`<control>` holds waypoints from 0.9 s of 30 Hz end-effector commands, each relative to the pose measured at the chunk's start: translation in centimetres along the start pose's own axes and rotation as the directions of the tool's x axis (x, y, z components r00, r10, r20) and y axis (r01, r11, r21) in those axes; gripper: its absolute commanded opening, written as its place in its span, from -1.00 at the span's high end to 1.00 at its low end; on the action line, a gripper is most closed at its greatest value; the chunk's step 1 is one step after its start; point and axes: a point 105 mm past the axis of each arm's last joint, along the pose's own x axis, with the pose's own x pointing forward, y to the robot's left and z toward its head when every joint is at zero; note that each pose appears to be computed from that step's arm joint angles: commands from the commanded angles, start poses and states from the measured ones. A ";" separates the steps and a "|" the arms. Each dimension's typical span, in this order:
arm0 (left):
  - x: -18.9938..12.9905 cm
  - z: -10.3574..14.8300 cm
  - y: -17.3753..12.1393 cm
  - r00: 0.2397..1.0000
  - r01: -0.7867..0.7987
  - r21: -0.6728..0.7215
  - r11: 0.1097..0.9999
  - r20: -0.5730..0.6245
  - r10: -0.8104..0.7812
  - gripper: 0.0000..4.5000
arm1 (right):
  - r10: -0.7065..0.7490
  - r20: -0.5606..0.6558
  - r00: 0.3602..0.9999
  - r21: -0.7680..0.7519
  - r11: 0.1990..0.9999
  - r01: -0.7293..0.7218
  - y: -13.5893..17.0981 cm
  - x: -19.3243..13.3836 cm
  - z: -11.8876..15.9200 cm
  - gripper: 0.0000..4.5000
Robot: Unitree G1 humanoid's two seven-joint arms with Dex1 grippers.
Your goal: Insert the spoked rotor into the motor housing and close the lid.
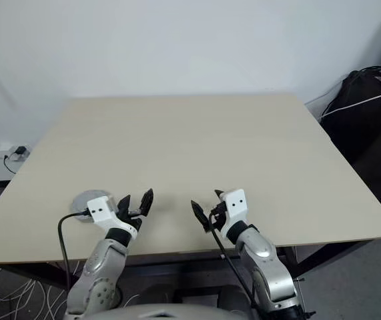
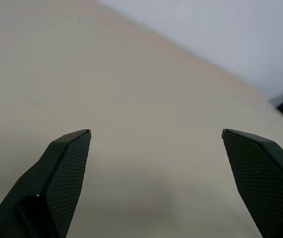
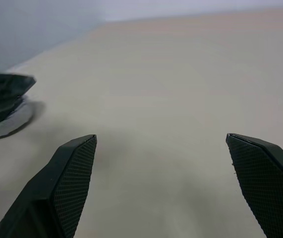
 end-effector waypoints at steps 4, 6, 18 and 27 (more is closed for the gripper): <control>-0.3 0.9 -1.9 0.982 0.125 0.298 0.946 0.099 -0.162 -0.99 | -0.046 0.048 0.998 -0.119 0.992 0.051 -1.0 -1.2 0.5 -1.00; -0.5 0.7 -2.1 0.976 0.136 0.381 0.914 0.109 -0.191 -0.99 | -0.055 0.049 0.997 -0.136 0.989 0.061 -1.1 -1.6 0.3 -1.00; -1.3 -0.2 -1.1 0.983 0.070 0.386 0.920 0.129 -0.129 -0.99 | -0.178 0.098 0.979 -0.173 0.966 0.192 -2.6 -3.2 -0.2 -1.00; -1.5 0.0 -0.9 0.982 0.049 0.367 0.929 0.152 -0.112 -0.99 | -0.216 0.094 0.972 -0.136 0.964 0.227 -3.2 -3.1 -0.4 -1.00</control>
